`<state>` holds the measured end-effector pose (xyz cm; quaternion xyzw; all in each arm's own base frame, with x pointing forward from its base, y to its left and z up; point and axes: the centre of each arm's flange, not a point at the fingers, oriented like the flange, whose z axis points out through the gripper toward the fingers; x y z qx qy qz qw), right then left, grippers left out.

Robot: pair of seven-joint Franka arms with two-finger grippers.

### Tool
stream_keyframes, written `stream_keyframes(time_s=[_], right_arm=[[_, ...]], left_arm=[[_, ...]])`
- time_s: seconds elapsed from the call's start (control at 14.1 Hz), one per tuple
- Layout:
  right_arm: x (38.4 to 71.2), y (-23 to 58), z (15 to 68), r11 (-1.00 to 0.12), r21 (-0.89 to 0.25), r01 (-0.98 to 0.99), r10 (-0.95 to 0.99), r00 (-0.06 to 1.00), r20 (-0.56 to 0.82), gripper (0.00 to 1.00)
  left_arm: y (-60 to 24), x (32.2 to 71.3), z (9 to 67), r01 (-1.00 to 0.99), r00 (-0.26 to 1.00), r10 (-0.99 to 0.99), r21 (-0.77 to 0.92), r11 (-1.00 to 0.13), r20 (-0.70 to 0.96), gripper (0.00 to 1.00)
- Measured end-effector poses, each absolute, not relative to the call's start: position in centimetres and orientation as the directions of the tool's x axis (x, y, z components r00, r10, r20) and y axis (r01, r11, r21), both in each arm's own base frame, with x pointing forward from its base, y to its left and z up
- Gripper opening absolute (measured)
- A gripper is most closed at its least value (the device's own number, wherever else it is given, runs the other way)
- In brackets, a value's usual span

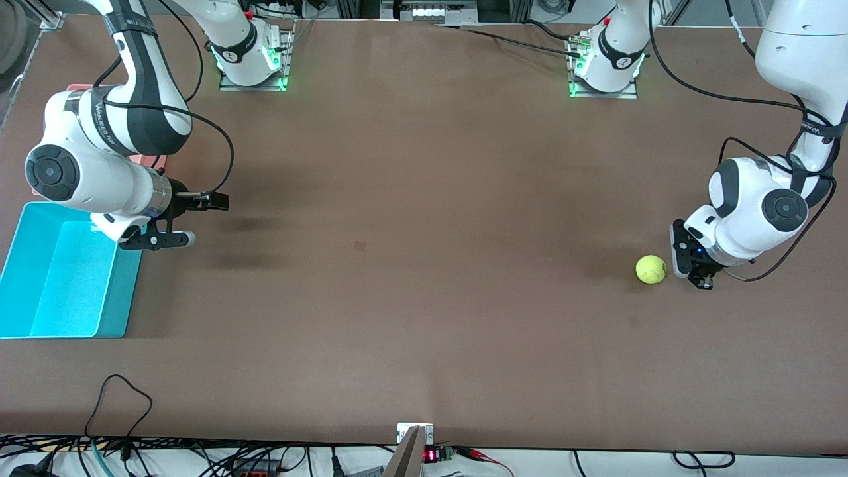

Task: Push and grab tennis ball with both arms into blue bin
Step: 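Push the tennis ball with the left gripper toward the right gripper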

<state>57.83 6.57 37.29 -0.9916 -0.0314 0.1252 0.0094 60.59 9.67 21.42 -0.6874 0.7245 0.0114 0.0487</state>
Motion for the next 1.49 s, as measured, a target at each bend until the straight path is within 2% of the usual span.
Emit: stream_keyframes(time_s=[0.71, 1.28, 1.49], right_arm=[[53.4, 4.1, 31.6, -0.998, -0.025, 0.05, 0.053, 0.988, -0.148, 1.0], [53.3, 1.4, 30.9, -0.998, -0.03, 0.047, 0.05, 0.99, -0.132, 1.0], [53.4, 1.4, 30.4, -0.998, -0.03, 0.047, 0.05, 0.99, -0.131, 1.0]], left_arm=[[9.9, 60.5, 21.3, -0.997, -0.047, -0.995, -0.048, 0.052, -0.086, 0.01], [11.6, 59.7, 19.4, -1.0, -0.008, -0.997, -0.018, 0.01, -0.075, 0.01], [5.8, 60.1, 19.2, -1.0, 0.01, -1.0, -0.021, -0.009, -0.024, 0.01]])
